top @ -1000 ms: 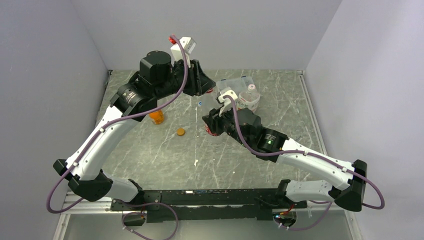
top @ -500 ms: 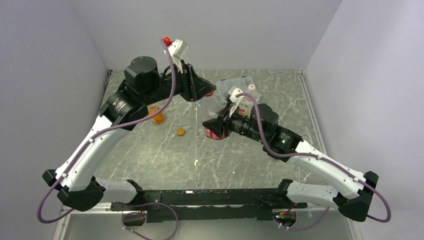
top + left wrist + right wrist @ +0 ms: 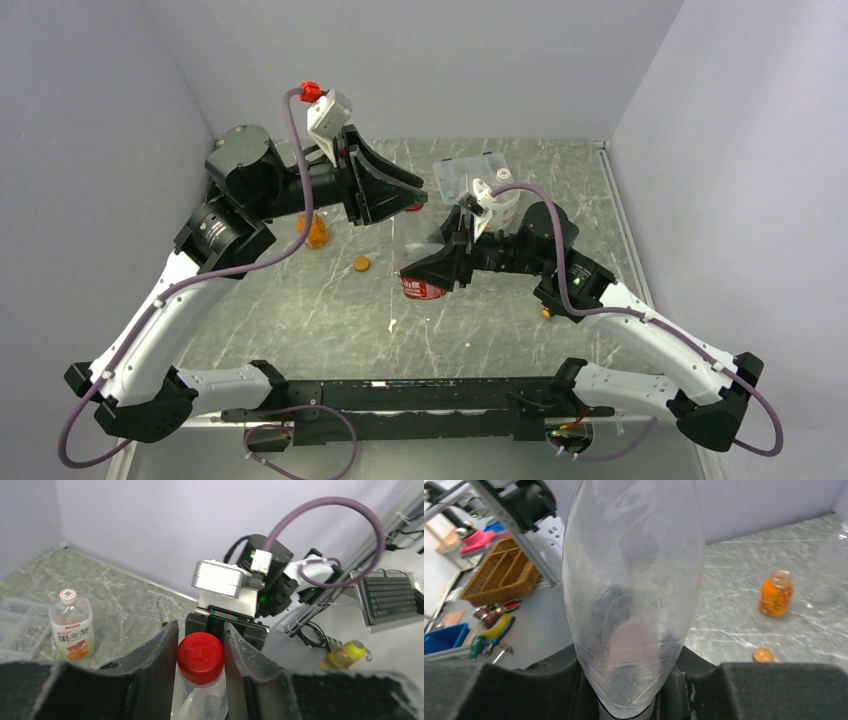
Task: Screw on the bottle caps
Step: Screw the bottle cap onto the plastic bottle.
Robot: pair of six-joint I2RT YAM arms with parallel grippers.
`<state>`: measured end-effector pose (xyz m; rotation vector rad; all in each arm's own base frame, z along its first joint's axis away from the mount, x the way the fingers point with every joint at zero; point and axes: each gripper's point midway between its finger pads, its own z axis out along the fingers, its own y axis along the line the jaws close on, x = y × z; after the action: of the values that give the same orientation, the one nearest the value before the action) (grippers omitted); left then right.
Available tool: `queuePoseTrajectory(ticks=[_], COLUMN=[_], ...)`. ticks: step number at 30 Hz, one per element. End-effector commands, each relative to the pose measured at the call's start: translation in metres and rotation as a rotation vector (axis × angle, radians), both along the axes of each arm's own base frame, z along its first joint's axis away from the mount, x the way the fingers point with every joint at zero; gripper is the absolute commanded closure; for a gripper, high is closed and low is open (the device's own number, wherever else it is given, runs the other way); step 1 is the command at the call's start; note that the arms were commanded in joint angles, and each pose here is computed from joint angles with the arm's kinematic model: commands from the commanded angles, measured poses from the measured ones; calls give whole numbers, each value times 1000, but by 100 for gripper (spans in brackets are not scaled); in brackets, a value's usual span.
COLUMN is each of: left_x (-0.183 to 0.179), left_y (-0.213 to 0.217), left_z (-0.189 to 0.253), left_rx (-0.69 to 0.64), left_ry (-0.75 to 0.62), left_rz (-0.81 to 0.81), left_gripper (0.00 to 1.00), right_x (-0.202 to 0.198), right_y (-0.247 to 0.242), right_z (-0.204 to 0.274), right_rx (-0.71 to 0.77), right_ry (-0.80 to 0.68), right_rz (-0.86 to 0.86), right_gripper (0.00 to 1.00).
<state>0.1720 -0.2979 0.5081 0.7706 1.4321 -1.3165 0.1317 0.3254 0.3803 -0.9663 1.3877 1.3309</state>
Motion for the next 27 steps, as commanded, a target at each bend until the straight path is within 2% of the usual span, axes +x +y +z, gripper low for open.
queuePoseTrajectory(ticks=[1, 5, 7, 9, 14, 17, 23, 27], left_x=[-33, -37, -30, -19, 6, 15, 20, 46], left_y=[-4, 0, 3, 8, 26, 33, 43, 68], left_z=[-7, -4, -2, 0, 15, 24, 37, 35], left_rx=[12, -2, -2, 2, -11, -13, -14, 1], left_ry=[-11, -27, -27, -28, -54, -80, -103, -70], left_rz=[-182, -189, -135, -56, 151, 220, 285, 494], left_gripper=[83, 81, 75, 65, 24, 13, 7, 7], right_x=[-34, -36, -31, -26, -8, 1, 17, 28], right_y=[-9, -8, -6, -5, -5, -3, 2, 4], right_z=[74, 73, 71, 67, 52, 39, 25, 17], right_rx=[190, 179, 165, 149, 101, 72, 35, 19], right_ry=[-149, -143, -136, -129, -107, -86, -69, -48], right_rz=[150, 167, 150, 122, 24, -16, -72, -123], right_gripper=[81, 80, 80, 80, 79, 79, 79, 79])
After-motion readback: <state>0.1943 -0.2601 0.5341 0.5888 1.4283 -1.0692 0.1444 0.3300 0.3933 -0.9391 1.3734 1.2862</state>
